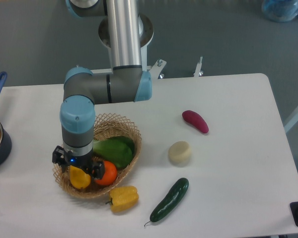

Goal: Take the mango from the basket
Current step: 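Lower the gripper onto the yellow mango and close on it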

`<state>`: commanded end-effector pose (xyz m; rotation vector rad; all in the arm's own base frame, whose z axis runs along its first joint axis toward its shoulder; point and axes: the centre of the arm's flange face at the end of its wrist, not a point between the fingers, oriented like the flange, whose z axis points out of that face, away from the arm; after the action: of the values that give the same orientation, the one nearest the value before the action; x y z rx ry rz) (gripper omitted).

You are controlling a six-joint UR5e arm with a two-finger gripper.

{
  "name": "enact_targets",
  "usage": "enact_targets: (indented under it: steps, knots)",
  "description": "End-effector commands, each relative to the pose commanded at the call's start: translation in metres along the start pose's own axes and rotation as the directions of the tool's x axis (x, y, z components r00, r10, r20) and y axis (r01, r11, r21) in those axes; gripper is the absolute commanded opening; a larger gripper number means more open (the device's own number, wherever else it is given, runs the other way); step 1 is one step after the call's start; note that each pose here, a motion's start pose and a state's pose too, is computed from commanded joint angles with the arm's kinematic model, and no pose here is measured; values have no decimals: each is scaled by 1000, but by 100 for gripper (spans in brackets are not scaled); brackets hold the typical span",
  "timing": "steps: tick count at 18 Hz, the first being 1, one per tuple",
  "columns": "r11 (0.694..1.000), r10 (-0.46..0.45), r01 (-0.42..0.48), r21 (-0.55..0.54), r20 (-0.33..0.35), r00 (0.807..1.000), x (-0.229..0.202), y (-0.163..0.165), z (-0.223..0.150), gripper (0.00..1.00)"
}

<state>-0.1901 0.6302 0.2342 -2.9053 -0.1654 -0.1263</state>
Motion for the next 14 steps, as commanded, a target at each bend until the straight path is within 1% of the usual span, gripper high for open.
enact_targets:
  steps: [3,6,14]
  knots:
    - [1000,-3,3,-21,-9,1000,1,6,11,100]
    - [1000,10,-10,-18,-10,1000,9,1,12,100]
    - [999,9,-10,-53,-24,1000,10,6,34,100]
